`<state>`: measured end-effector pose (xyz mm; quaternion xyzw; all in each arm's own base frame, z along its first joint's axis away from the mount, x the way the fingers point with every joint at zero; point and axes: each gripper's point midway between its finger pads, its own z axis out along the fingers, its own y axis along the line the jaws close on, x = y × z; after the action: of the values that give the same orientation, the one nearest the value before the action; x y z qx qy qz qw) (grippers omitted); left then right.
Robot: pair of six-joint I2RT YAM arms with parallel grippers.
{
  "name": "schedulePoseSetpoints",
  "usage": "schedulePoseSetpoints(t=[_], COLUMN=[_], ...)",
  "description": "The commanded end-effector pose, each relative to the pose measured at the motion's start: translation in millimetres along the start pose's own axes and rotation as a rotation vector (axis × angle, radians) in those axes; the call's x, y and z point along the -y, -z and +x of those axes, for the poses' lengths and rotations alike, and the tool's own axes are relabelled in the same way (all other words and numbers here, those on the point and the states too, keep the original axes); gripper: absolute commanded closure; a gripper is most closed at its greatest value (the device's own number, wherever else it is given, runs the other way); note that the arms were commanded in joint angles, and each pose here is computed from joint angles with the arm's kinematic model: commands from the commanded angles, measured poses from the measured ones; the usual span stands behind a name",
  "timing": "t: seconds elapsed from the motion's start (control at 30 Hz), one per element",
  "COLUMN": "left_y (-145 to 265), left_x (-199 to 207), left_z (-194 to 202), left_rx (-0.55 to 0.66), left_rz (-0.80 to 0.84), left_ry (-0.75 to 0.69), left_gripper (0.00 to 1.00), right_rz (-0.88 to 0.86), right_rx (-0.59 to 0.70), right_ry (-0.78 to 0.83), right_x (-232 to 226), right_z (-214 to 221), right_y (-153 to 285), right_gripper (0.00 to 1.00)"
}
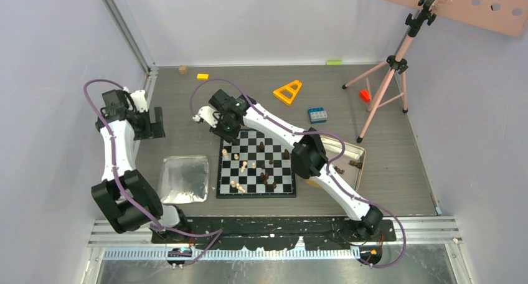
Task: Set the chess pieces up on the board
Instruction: Place the chess piece on the chessboard, then pick up the chess piece from the chessboard.
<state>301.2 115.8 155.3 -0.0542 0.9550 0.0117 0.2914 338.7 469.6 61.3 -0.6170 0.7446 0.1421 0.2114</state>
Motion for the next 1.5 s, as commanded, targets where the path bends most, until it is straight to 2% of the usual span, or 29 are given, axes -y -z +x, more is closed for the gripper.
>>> schedulePoseSetpoints(t=[0.0,0.2,0.5,0.7,0.93,1.1,1.23,1.33,1.47], left_y=[5,5,7,10,20,35,54,64,69], left_x=[-1,0,2,5,17,44,79,116,180], left_z=[-12,-13,-12,-14,-28,-36,-37,-31,-13], left_rx=[0.045,0.047,0.048,0.058,0.131,0.195,0.258,0.265,0.237], left_rz=[0.006,0.015,0.019,0.034,0.098,0.232,0.390,0.492,0.579], left_ry=[-0.013,-0.008,-0.008,-0.010,-0.046,-0.066,-0.146,-0.267,-0.529], left_gripper=[0.00,0.00,0.00,0.00,0.00,0.00,0.00,0.05,0.08], right_rz=[-0.005,-0.002,-0.008,0.001,0.015,0.002,-0.039,-0.066,-0.052], right_rx=[0.066,0.050,0.035,0.045,0.070,0.089,0.112,0.131,0.181], right_ry=[-0.001,-0.002,-0.013,-0.017,-0.040,-0.076,-0.141,-0.231,-0.320], right_x=[-2,-2,-4,-3,-1,-4,-5,3,22], right_z=[-19,-14,-9,-12,-15,-10,4,24,53], right_y=[7,6,8,28,68,108,139,163,190], right_gripper=[0.74,0.73,0.60,0.54,0.49,0.45,0.44,0.44,0.46])
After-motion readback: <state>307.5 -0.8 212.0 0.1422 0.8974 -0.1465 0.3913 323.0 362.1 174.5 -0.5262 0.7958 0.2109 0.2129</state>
